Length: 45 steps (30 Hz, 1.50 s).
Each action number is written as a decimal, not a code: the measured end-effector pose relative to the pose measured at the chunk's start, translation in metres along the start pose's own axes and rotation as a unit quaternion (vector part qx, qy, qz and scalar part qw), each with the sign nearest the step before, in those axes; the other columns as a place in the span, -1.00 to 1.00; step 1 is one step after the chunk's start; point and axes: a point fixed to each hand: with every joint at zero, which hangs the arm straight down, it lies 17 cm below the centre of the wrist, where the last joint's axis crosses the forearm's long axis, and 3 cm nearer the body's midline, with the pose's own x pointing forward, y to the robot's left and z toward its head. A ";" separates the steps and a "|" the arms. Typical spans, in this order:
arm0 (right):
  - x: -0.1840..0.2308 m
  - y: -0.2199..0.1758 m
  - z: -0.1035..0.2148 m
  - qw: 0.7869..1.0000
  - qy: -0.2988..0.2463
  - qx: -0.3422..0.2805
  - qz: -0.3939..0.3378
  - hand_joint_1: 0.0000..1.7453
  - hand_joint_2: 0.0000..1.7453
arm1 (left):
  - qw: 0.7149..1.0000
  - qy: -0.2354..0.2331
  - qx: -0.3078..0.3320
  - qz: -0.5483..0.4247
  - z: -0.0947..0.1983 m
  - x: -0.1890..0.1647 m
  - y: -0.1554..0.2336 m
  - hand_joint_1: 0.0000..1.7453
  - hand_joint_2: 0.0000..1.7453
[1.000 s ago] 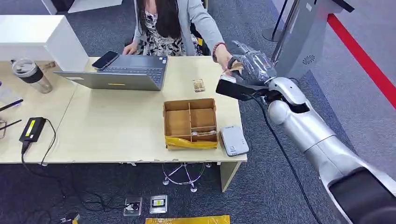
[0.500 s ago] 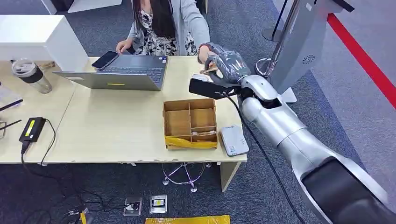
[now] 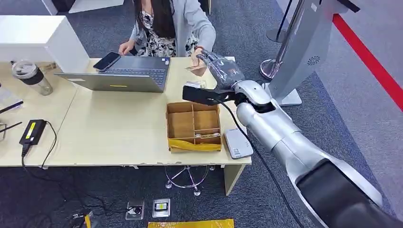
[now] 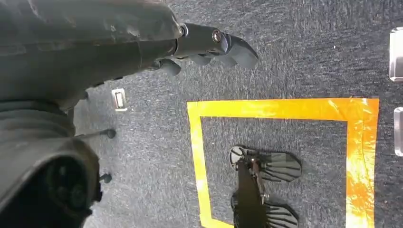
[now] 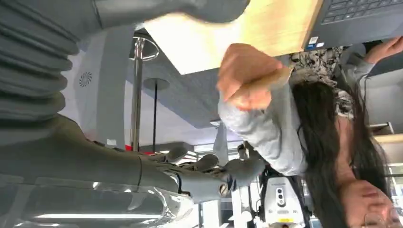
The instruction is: Pass the card to the sensor for recognition and then transmit it.
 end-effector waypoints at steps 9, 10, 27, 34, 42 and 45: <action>0.001 0.008 0.001 1.000 -0.008 0.012 0.009 -1.00 1.00 | 1.000 -0.001 0.000 0.000 0.000 0.000 0.000 -1.00 -1.00; 0.001 0.008 0.001 1.000 -0.009 0.013 0.012 -1.00 1.00 | 1.000 0.000 0.000 0.003 0.000 -0.001 0.000 -1.00 -1.00; -0.066 0.030 0.050 0.996 0.059 0.036 -0.053 -1.00 1.00 | 0.999 0.014 0.012 0.035 -0.003 -0.044 0.013 -1.00 -1.00; -0.123 0.015 0.112 0.990 0.110 0.019 -0.086 -1.00 1.00 | 0.999 0.017 0.023 0.046 -0.003 -0.058 0.024 -1.00 -1.00; -0.139 -0.024 0.162 0.986 0.129 -0.043 -0.097 -1.00 1.00 | 0.997 0.021 0.035 0.058 -0.002 -0.066 0.036 -1.00 -1.00; -0.151 -0.039 0.174 0.984 0.136 -0.062 -0.093 -1.00 1.00 | 0.997 0.021 0.035 0.059 -0.002 -0.066 0.037 -1.00 -1.00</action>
